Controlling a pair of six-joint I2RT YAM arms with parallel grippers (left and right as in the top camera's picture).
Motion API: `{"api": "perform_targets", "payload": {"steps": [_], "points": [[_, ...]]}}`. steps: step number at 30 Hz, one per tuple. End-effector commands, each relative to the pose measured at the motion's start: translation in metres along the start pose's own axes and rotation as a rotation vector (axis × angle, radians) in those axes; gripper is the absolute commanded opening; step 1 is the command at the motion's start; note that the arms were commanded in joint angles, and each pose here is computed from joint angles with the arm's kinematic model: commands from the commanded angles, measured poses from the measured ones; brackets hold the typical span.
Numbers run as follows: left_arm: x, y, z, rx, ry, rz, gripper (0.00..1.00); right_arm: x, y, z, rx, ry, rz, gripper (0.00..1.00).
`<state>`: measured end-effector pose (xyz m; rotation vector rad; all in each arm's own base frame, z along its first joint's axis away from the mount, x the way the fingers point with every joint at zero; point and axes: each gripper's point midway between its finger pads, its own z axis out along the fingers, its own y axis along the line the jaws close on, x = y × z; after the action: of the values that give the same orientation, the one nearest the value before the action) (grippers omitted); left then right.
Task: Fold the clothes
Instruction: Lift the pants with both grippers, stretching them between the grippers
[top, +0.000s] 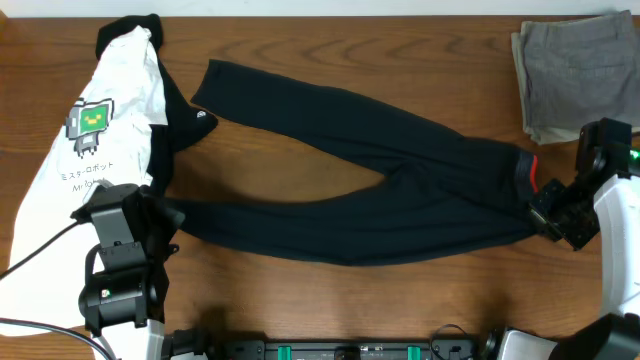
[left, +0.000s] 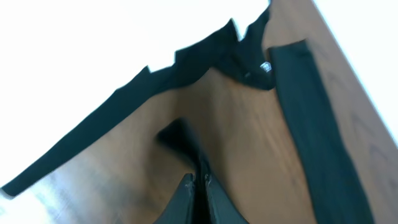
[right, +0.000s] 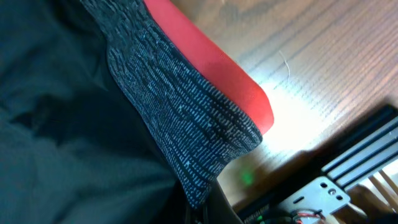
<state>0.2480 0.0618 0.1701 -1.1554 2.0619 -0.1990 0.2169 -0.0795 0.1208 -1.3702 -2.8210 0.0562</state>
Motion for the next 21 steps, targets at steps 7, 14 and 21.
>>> {"api": "perform_targets", "payload": {"steps": [7,14,21], "points": [[-0.044,-0.049,0.029,0.125,-0.131,0.015,0.06,-0.028,0.009,0.001,-0.045,-0.124,0.004,0.01],[-0.054,-0.112,0.074,0.288,-0.197,0.048,0.06,-0.045,0.024,0.022,-0.107,-0.196,0.007,0.01],[-0.05,-0.138,0.122,0.347,-0.22,0.058,0.06,-0.077,0.053,0.045,-0.207,-0.292,0.005,0.01]]}}
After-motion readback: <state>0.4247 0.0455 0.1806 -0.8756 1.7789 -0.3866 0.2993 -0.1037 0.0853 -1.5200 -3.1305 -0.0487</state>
